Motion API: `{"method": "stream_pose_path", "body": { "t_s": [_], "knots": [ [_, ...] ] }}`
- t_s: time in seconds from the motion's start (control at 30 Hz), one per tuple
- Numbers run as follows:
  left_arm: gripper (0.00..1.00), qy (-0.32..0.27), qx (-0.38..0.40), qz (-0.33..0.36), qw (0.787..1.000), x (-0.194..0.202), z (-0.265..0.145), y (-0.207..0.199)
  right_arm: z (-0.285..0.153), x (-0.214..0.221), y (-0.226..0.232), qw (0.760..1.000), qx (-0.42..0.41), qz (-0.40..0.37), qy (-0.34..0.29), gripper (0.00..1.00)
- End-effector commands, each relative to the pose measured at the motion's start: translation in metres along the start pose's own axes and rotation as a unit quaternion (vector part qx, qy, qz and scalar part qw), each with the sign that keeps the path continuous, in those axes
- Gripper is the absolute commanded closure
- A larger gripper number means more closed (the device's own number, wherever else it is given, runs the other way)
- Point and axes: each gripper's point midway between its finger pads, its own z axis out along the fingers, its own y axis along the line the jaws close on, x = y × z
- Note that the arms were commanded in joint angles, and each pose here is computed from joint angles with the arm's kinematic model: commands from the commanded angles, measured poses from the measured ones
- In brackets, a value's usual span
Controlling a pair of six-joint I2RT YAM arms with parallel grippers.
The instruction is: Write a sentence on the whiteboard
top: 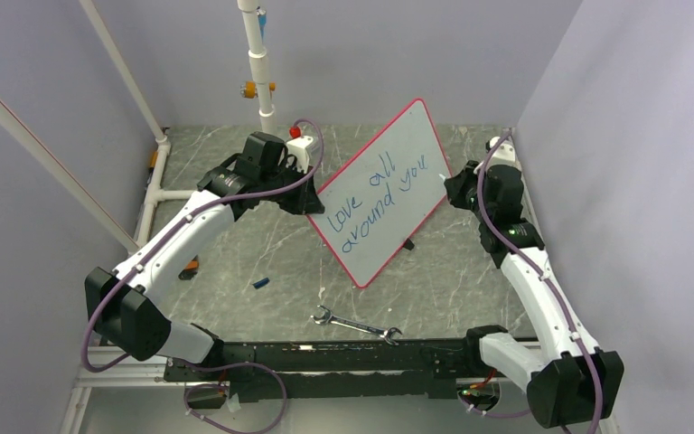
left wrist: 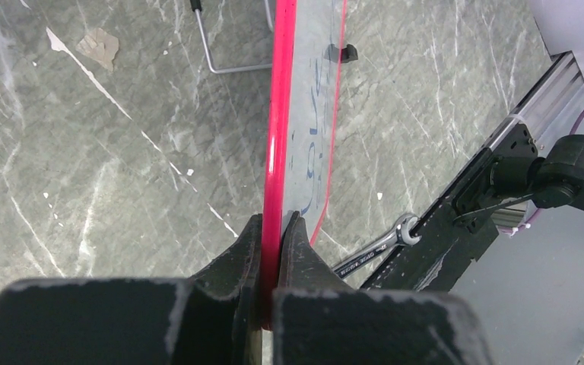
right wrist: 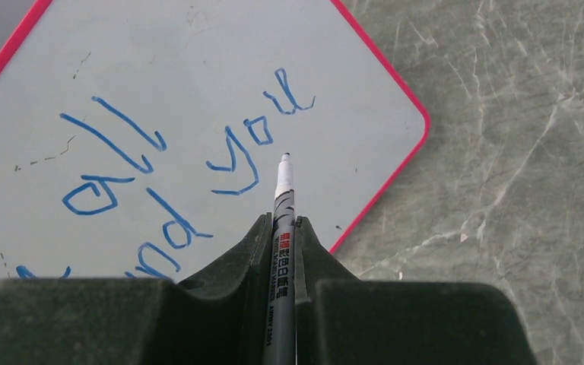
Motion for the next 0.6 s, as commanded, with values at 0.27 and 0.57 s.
{"method": "stream_pose_path", "body": {
  "t_s": [0.27,0.57],
  "knots": [
    [1.0,-0.023,-0.05,0.0,0.998,0.02,-0.021,0.016,-0.02,-0.009,0.007,1.0,-0.017,0.009,-0.023,1.0],
    [1.0,-0.115,0.01,-0.047,0.992,0.001,-0.036,-0.013,-0.032,-0.015,0.006,0.999,-0.012,0.01,-0.039,1.0]
  ]
}}
